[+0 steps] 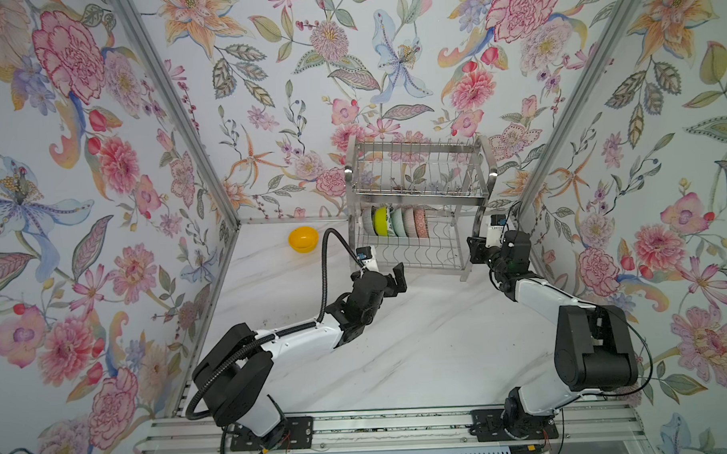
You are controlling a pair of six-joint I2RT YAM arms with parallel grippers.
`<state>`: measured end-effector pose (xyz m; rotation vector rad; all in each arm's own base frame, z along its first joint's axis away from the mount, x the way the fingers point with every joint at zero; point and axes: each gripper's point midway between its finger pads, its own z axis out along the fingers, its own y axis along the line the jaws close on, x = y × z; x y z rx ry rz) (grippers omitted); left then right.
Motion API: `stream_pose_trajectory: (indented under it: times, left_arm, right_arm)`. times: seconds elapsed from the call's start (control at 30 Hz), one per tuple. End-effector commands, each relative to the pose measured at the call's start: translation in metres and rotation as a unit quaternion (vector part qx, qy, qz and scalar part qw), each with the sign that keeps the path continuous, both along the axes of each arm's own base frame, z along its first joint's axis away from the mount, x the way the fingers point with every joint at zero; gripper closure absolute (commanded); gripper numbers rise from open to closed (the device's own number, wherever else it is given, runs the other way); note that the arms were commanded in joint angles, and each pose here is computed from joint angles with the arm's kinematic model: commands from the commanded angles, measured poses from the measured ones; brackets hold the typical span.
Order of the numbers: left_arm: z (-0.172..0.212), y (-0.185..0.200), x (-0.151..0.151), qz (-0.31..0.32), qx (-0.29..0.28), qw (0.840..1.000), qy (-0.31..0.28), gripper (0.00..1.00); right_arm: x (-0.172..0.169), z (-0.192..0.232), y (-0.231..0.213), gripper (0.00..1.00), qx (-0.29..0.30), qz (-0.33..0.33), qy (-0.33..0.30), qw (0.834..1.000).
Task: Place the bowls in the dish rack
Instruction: 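Move the left gripper to the yellow bowl and grasp its rim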
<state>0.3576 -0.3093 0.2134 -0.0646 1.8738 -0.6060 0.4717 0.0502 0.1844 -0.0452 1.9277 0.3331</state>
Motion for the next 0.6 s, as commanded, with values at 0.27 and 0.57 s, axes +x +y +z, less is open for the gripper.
stream_pose_trajectory:
  times: [0.27,0.57]
  left_arm:
    - [0.008,0.019,0.003,0.026,-0.003,1.000,-0.007,0.01]
    - [0.011,0.036,0.003,0.041,0.012,0.999,-0.010,0.01]
  right_arm:
    - [-0.038,0.009,0.025,0.94,0.017,0.022,0.003,1.000]
    - [-0.051,0.013,0.024,0.67,0.026,0.014,0.005,1.000]
